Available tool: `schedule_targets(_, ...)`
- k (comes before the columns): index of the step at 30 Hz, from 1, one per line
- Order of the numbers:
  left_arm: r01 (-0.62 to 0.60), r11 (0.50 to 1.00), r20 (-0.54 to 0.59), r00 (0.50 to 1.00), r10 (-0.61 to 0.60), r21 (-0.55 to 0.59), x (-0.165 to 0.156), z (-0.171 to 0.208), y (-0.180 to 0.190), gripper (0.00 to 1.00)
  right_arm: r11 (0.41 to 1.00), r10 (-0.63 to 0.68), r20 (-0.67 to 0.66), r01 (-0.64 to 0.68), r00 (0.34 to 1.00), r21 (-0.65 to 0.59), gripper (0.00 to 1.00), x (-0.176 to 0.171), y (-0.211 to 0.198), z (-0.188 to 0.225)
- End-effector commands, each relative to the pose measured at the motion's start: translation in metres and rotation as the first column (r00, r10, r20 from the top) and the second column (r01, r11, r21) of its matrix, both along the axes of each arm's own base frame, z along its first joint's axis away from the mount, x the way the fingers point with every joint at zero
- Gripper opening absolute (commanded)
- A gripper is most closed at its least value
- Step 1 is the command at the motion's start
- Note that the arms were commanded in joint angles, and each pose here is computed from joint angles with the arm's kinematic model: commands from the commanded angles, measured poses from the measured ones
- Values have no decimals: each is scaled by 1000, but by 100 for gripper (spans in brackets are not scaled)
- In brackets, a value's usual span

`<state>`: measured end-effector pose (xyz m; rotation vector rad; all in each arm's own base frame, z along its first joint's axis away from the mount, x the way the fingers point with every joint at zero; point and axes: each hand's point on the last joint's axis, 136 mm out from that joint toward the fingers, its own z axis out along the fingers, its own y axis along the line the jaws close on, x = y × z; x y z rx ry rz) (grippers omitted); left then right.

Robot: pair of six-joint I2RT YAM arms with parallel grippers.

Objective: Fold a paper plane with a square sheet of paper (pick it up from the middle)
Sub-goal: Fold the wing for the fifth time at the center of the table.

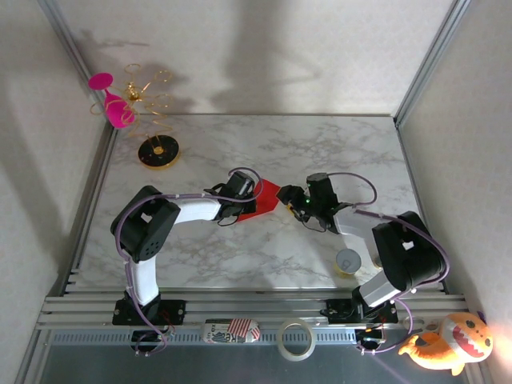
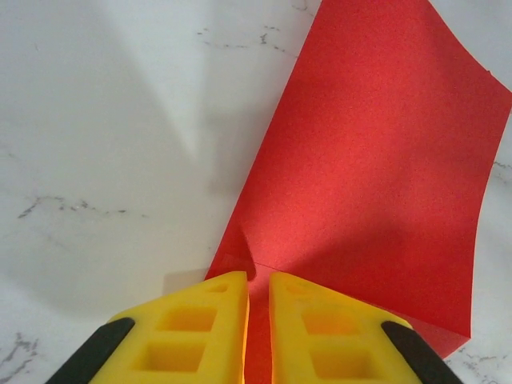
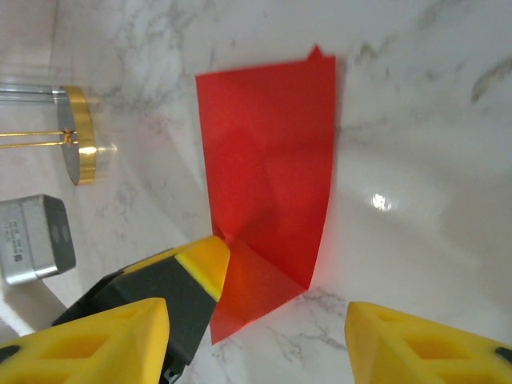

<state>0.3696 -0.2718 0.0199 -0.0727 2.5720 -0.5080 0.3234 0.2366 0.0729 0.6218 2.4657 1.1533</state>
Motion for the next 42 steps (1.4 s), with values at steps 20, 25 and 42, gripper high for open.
schedule_targets(20,-25,999,-95,995,27,23,-12,-28,14,15,1000,-2,-231,3,973,4,38,-2,41,-43)
schedule_targets(25,-26,999,-97,995,28,22,-12,-28,15,15,999,20,-227,-13,974,31,35,0,48,-44)
schedule_targets(42,-36,998,-70,997,33,-50,-9,-15,17,18,997,-3,-143,15,990,80,17,9,49,-41)
